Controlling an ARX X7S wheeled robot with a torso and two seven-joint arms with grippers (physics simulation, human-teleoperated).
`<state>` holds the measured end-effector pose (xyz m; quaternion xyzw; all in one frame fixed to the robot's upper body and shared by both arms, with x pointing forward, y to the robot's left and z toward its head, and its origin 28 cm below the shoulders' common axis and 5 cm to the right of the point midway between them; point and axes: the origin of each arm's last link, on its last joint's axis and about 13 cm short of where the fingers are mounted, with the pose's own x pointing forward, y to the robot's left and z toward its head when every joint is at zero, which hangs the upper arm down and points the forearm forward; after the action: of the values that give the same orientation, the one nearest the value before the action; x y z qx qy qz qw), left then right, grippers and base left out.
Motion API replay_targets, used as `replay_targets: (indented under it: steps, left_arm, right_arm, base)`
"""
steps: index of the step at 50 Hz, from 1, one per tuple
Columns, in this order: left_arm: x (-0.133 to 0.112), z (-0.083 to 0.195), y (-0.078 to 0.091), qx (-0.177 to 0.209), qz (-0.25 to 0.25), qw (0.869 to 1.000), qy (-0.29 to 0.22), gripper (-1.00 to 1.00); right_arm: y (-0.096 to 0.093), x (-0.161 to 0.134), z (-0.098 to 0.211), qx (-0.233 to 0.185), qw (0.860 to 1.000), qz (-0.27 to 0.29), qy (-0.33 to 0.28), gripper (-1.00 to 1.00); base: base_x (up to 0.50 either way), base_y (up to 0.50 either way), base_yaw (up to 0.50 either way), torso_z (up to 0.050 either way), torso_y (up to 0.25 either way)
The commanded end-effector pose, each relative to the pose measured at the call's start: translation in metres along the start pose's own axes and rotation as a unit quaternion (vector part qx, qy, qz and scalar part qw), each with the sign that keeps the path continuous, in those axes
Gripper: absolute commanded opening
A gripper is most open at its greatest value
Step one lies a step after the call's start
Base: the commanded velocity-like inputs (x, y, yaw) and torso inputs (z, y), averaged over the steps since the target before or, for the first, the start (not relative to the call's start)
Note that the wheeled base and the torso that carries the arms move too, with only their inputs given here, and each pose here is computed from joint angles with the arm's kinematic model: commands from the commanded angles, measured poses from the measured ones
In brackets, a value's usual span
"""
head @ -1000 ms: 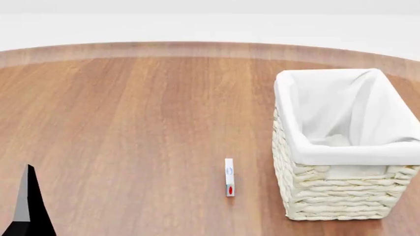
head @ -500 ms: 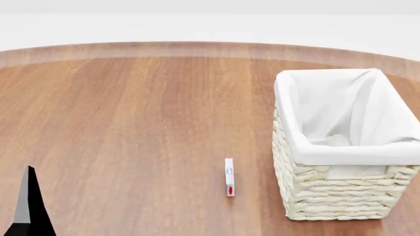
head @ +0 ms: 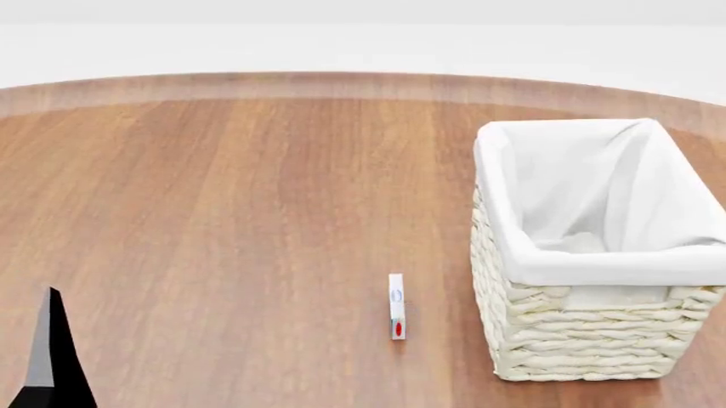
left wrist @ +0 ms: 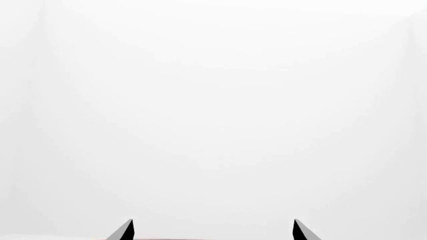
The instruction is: Pick up the tomato sauce, and put it in the basket.
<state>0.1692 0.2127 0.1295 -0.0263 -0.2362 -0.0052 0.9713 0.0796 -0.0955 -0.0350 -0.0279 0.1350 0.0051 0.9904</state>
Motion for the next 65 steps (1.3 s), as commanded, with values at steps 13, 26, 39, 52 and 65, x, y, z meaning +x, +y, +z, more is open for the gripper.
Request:
replay_targets:
  steps: [13, 26, 39, 52, 65]
  left_arm:
    - [0.001, -0.001, 0.000, 0.003, 0.000, 1.000, 0.000, 1.00]
    - [0.001, -0.002, 0.000, 0.005, 0.000, 1.000, 0.002, 1.00]
    - [0.002, -0.004, -0.001, 0.008, -0.001, 1.000, 0.004, 1.00]
    - [0.001, -0.004, -0.001, 0.008, -0.002, 1.000, 0.005, 1.00]
    - [0.001, -0.004, -0.001, 0.008, -0.003, 1.000, 0.005, 1.00]
  right_arm:
    - [0.000, 0.007, -0.016, -0.003, 1.000, -0.005, 0.005, 1.00]
    - [-0.001, 0.018, -0.023, -0.012, 1.000, -0.007, 0.000, 1.00]
    - [-0.001, 0.020, -0.023, -0.010, 1.000, -0.003, -0.002, -1.00]
    - [0.000, 0.021, -0.019, -0.011, 1.000, -0.001, -0.009, -1.00]
    - [-0.004, 0.020, 0.026, -0.026, 0.998, 0.000, -0.065, -1.00]
  base:
    - [0.00, 0.00, 0.00, 0.000, 0.000]
    - [0.00, 0.00, 0.00, 0.000, 0.000]
    - [0.00, 0.00, 0.00, 0.000, 0.000]
    - [0.00, 0.00, 0.00, 0.000, 0.000]
    - [0.00, 0.00, 0.00, 0.000, 0.000]
